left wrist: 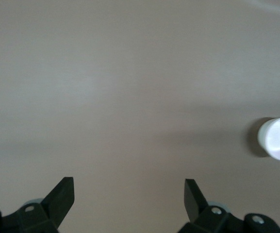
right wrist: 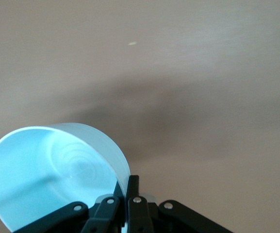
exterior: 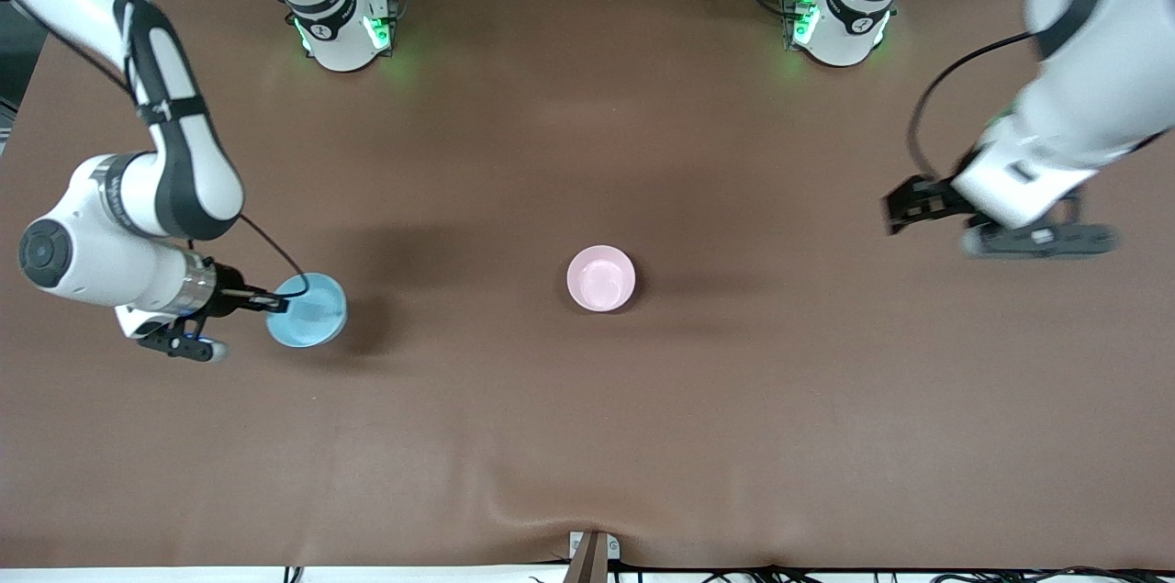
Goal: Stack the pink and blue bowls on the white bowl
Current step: 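Release the pink bowl and raise the left gripper away, then carry the blue bowl with the right gripper over the pink bowl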
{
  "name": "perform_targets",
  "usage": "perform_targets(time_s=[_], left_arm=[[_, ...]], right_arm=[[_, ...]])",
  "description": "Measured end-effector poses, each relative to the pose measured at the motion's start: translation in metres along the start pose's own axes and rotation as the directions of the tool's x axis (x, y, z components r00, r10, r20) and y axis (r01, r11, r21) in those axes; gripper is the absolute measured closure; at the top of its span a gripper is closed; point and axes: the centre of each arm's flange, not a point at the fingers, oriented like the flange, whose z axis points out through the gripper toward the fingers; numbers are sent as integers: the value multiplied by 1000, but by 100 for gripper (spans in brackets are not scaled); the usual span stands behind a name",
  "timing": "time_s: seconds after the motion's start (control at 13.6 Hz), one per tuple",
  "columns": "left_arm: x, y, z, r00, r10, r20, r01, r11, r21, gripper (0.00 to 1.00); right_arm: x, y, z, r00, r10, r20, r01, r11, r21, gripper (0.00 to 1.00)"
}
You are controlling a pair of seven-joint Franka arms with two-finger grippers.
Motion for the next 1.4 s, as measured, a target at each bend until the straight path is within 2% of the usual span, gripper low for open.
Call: perform_targets(time_s=[0.29, 0.44, 0.52, 0.66, 0.88, 1.1, 1.4], left_arm=[[-17, -83, -27, 1000, -26, 14, 26, 999, 35, 0], [-28, -94, -41, 999, -51, 15, 50, 997, 51, 0], [-35, -95, -49, 998, -62, 16, 61, 997, 49, 0], [-51, -96, -65, 995, -99, 9, 99, 995, -6, 0], [-76, -92, -82, 991, -133, 9, 133, 991, -16, 0], [-79, -82, -86, 990, -142, 3, 142, 990, -14, 0], [-62, -78, -78, 993, -117, 11, 117, 992, -41, 0]], right_arm=[[-45, -110, -8, 996, 92, -11, -92, 996, 3, 96], [-75, -164, -1, 988, 156, -7, -156, 988, -3, 96], [-92, -189, 4, 983, 185, -6, -185, 983, -5, 96], [-119, -230, 10, 971, 240, -15, -240, 971, 2, 96], [-140, -265, 22, 950, 310, -38, -308, 951, 36, 96], [-149, -290, 51, 931, 362, -54, -357, 931, 75, 96], [-176, -326, 100, 943, 325, -68, -317, 943, 103, 96]])
